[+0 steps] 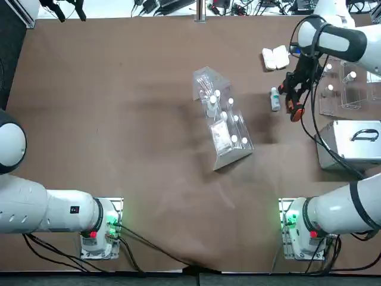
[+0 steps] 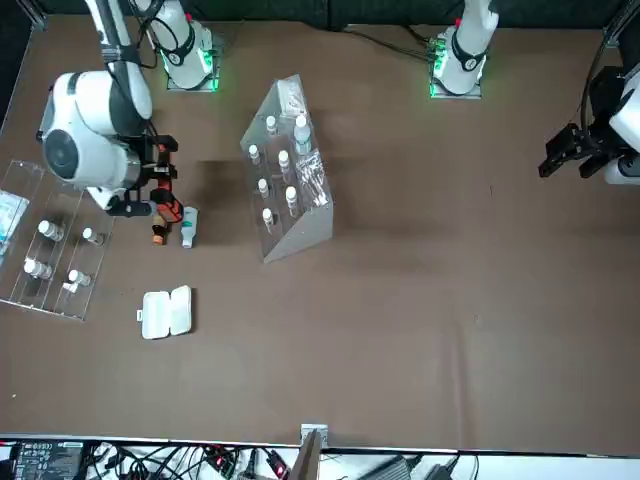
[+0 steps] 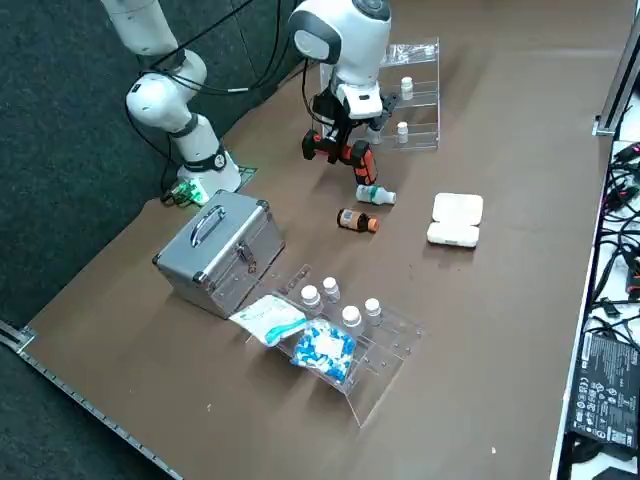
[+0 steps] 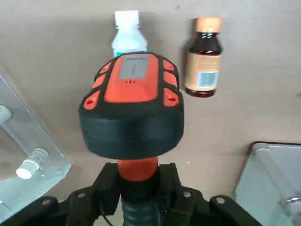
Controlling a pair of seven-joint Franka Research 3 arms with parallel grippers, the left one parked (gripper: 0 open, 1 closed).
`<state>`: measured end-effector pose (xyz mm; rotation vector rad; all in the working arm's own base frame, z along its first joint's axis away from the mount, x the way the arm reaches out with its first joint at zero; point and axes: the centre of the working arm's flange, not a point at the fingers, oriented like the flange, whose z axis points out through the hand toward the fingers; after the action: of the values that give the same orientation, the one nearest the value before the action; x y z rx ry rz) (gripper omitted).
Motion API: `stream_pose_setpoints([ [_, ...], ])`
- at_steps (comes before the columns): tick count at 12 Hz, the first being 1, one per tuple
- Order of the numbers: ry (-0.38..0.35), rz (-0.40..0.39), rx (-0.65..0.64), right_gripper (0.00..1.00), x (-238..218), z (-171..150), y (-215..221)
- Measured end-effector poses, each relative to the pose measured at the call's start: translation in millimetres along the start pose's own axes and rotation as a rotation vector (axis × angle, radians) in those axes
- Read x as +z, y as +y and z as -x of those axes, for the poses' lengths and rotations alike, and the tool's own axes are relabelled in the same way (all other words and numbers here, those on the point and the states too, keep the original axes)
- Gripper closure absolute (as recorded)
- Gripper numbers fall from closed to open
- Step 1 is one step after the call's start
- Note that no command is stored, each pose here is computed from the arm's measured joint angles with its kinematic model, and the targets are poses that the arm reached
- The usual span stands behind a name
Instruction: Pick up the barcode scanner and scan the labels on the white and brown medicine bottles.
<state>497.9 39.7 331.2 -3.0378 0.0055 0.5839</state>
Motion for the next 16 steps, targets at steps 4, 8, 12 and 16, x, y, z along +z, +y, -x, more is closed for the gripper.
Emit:
stream_pose_setpoints([
  [4,0.0,-0.02,-0.01,0.58,-2.8,-1.1,36.8],
  [8,-0.004,-0.05,-0.015,0.58,-0.5,-0.3,78.1],
  [12,-0.03,-0.061,0.003,0.58,10.8,0.2,90.7],
  [16,-0.02,-0.067,-0.012,0.58,9.8,-1.7,94.6],
])
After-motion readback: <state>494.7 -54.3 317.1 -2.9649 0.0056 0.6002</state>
